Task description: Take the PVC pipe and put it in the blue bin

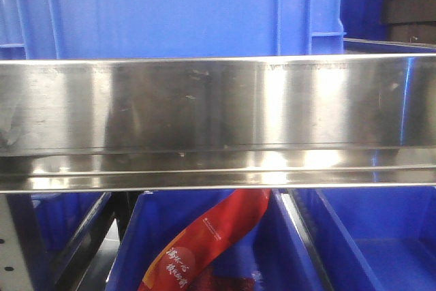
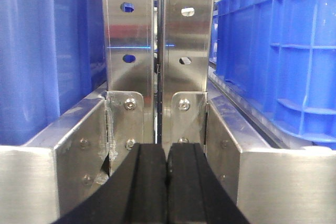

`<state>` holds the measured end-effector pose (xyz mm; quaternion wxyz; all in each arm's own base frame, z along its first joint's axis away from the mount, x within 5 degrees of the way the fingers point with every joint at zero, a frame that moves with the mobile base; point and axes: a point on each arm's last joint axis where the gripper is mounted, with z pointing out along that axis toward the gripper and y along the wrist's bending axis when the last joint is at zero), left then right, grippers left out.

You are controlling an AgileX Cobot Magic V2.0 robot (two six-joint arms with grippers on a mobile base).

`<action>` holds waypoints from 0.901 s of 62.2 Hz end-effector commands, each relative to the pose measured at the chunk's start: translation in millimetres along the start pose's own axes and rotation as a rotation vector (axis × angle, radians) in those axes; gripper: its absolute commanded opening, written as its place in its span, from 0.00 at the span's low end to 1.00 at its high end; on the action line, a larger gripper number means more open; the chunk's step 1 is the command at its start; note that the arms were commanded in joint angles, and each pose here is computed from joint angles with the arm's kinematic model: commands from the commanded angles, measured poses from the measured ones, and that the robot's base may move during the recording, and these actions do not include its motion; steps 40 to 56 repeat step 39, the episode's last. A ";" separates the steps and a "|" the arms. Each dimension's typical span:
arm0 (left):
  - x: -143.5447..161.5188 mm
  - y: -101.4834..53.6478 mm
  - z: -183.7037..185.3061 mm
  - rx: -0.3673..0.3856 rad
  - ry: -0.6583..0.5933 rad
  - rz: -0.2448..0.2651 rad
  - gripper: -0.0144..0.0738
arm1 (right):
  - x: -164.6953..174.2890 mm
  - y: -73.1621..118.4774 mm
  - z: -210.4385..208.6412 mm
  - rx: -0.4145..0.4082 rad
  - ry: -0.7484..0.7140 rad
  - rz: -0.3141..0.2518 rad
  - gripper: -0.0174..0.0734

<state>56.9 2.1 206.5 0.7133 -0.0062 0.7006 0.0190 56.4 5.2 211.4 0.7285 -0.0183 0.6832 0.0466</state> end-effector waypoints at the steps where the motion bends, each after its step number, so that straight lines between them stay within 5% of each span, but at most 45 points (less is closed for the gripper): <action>1: -3.6 0.1 -0.6 -0.001 -0.035 -0.007 0.04 | -1.9 -0.3 -0.3 0.005 -0.022 -0.001 0.01; 56: -3.6 0.1 -0.6 -0.001 -0.035 -0.007 0.04 | -1.9 -0.3 -0.3 0.005 -0.022 -0.001 0.01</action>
